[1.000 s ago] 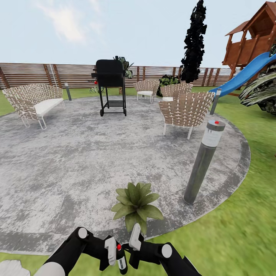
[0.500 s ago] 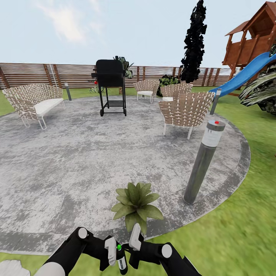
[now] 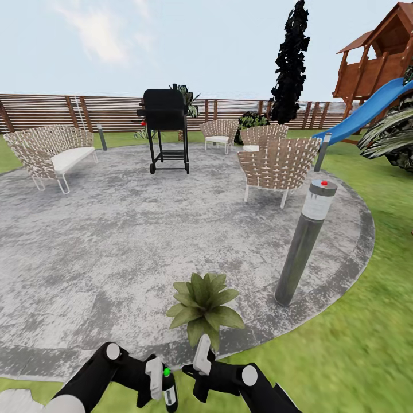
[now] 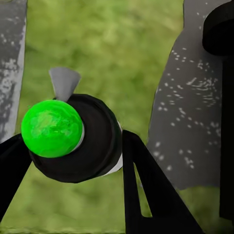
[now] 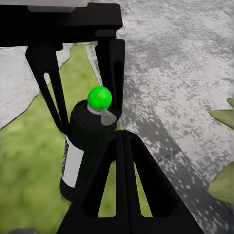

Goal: Pick up the pesticide atomizer in the garden and spray insectifuge to fully cover both potted plants in the garden.

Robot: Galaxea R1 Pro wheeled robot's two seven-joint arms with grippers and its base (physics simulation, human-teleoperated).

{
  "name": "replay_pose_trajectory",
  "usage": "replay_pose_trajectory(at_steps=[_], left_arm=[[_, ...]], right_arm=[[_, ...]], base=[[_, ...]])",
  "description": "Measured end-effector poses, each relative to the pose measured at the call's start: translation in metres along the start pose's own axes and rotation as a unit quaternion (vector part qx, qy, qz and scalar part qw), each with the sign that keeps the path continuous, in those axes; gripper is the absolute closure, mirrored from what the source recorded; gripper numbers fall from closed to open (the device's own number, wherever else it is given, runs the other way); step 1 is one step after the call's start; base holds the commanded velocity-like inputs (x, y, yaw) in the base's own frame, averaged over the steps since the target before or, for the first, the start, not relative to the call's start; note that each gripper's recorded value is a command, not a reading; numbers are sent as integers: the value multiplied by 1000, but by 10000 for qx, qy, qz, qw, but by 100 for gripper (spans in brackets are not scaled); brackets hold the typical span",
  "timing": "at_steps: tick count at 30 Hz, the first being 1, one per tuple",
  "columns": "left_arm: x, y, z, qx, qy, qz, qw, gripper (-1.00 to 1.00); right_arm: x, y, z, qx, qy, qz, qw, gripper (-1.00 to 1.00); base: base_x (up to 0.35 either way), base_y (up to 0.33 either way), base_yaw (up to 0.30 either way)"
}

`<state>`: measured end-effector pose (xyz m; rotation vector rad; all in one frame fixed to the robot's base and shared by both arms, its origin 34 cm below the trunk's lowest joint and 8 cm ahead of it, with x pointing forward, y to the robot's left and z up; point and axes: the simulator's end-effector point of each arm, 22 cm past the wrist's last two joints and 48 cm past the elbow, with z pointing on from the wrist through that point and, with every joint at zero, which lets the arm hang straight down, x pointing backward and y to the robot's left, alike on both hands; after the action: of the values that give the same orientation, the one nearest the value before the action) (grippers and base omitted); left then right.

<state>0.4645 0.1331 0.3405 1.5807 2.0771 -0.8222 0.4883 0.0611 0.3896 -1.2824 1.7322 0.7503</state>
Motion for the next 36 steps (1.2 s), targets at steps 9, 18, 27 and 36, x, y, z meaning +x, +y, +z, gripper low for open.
replay_pose_trajectory(at_steps=[9,18,27,36], left_arm=[[49,13,-33,-195,374,-136,9990,100],[89,25,-67,-393,702,-246,9965,100],[126,33,-102,-581,1018,-374,9924,100],[129,50,-104,-986,1003,-451,9890,100]], right_arm=[[1,1,0,-8,12,-5,10000,100],[1,1,0,-8,13,-2,10000,100],[2,1,0,-6,18,5,10000,-100],[13,1,-3,4,102,60,9999,-100]], base=[[0,0,0],[0,0,0],[0,0,0],[-93,0,0]])
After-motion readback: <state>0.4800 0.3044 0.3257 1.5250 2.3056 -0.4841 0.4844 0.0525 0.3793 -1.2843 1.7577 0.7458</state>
